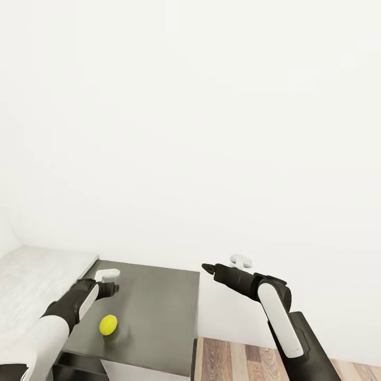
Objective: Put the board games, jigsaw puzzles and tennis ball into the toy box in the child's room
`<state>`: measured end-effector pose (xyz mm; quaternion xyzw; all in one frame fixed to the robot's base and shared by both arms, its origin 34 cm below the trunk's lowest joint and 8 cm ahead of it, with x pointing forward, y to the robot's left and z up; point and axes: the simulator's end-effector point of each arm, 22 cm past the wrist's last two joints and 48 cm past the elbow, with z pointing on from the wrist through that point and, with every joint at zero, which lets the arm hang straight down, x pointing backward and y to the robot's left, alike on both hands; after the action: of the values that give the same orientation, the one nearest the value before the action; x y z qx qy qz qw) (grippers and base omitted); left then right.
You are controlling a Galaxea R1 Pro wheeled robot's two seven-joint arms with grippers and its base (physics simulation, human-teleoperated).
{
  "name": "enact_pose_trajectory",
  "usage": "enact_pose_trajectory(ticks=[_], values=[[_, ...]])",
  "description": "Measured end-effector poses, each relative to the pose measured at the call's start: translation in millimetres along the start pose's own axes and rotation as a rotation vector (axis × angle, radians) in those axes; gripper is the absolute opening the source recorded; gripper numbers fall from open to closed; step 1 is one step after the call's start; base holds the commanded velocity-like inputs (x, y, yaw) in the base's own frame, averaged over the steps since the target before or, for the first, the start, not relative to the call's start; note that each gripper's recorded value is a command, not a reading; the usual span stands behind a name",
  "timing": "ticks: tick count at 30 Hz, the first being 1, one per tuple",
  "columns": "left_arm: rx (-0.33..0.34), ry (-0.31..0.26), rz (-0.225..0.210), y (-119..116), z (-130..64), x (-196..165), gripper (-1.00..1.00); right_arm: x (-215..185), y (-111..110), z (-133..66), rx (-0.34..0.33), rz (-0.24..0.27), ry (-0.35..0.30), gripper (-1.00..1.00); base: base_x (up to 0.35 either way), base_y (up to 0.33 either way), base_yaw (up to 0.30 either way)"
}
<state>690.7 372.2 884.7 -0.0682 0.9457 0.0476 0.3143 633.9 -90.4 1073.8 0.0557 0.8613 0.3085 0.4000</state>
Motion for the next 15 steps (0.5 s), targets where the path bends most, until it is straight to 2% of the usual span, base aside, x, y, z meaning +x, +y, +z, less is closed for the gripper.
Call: enact_pose_trajectory(ticks=[4,9,15], values=[[0.001,0.001,-0.002,-0.2,0.3,0.2,1.00,0.0,-0.2,0.3,0.000,0.000,0.000,1.00,0.162,0.052,0.000],[0.004,0.004,-0.003,-1.4,0.5,0.9,1.00,0.0,-0.2,0.4,0.000,0.000,0.000,1.00,0.035,0.011,0.000],[0.005,0.016,-0.003,-1.9,1.2,3.7,1.00,-0.1,-0.4,0.9,0.000,0.000,0.001,1.00,-0.126,0.002,0.000]])
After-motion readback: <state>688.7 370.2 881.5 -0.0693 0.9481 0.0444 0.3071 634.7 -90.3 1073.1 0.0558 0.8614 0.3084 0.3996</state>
